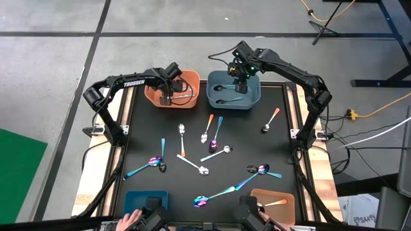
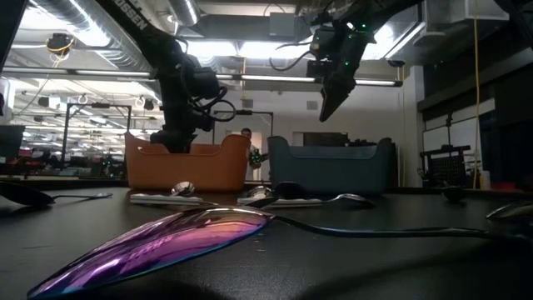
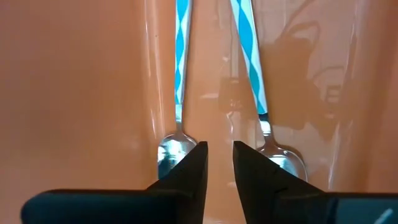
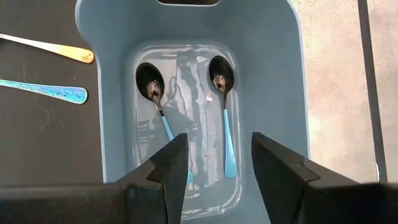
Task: Sort silverware by color (type)
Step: Put the blue spoon into the top blue bin
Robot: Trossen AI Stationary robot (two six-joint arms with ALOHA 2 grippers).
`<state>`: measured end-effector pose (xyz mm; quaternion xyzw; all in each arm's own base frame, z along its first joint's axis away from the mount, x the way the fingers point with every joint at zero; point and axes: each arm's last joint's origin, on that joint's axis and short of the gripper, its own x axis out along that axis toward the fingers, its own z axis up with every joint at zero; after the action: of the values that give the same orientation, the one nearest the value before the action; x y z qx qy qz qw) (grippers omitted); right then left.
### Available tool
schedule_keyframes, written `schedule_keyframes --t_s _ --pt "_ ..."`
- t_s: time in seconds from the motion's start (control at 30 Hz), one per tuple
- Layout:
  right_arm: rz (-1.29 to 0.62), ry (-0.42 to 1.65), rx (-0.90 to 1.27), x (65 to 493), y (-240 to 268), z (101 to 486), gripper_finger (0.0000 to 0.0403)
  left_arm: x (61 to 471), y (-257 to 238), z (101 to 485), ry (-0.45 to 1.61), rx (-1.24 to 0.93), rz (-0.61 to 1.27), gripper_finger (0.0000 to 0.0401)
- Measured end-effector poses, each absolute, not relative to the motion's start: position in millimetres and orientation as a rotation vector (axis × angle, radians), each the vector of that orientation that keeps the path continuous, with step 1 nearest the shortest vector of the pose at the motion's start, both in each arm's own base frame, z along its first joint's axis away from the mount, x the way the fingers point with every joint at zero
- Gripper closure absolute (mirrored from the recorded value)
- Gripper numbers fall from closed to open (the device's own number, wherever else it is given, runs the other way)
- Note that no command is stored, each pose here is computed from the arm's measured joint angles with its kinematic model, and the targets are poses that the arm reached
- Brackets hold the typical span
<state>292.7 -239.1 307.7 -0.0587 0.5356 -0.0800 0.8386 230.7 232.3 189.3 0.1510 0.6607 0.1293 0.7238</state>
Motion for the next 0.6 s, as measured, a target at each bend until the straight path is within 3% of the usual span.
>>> schedule_keyframes --t_s 0.6 --pt "-0.138 1.19 -0.086 288.1 -234.9 304.6 0.0237 238.1 223.3 192.3 1.451 0.368 0.269 0.0331"
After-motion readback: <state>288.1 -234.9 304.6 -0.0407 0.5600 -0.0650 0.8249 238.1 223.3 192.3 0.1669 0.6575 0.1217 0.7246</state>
